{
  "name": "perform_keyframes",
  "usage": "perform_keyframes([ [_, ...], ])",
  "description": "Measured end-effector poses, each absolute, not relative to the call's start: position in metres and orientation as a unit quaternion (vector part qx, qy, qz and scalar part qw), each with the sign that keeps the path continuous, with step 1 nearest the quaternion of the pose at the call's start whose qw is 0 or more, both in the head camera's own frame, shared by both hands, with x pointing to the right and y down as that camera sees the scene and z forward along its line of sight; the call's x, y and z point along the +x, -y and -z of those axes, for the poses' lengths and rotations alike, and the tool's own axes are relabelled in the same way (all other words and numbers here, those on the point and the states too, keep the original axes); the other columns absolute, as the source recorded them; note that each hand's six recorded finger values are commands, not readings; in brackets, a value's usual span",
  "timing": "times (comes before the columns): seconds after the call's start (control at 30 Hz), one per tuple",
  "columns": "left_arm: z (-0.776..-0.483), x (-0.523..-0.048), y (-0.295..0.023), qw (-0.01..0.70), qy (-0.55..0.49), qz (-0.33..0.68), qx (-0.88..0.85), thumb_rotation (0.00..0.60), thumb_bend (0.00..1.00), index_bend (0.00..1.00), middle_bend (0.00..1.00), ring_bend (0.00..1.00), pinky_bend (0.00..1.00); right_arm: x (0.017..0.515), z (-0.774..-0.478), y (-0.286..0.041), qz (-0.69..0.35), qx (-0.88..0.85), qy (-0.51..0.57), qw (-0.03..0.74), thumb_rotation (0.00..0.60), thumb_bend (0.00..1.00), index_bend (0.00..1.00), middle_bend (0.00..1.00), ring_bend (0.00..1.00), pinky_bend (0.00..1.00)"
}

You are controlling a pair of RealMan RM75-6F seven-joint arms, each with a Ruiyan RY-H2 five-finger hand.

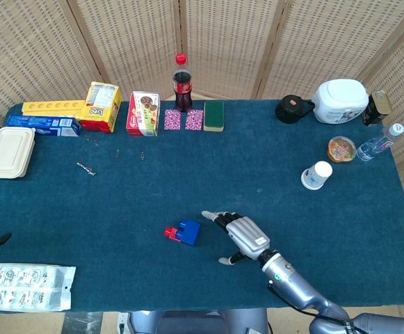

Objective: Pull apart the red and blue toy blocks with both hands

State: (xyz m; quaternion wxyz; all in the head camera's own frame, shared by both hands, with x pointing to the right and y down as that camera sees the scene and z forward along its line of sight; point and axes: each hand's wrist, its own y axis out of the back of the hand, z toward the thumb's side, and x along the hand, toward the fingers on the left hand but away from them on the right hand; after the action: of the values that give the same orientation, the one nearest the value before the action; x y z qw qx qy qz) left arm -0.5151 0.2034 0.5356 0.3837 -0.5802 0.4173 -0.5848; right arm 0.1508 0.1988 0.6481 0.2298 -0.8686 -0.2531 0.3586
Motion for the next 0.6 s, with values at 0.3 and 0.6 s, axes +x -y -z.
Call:
perform_keyframes([
  [0.3, -0.537, -0.523, -0.204, 0.379, -0.422, 0.583, -0.582, 0.464, 0.13, 0.19, 0.27, 0.17, 0.24, 0.120, -0.661, -0.194, -0.367, -0.863, 0.247, 0.243, 0.600, 0.09, 0.01, 0.15, 0.17, 0.20],
  [0.6, -0.537, -0.533, -0.208, 0.374, -0.425, 0.587, -0.578, 0.465, 0.13, 0.19, 0.27, 0.17, 0.24, 0.106, -0.677, -0.187, -0.386, -0.849, 0.251, 0.259, 0.600, 0.09, 0.01, 0.15, 0.17, 0.20],
])
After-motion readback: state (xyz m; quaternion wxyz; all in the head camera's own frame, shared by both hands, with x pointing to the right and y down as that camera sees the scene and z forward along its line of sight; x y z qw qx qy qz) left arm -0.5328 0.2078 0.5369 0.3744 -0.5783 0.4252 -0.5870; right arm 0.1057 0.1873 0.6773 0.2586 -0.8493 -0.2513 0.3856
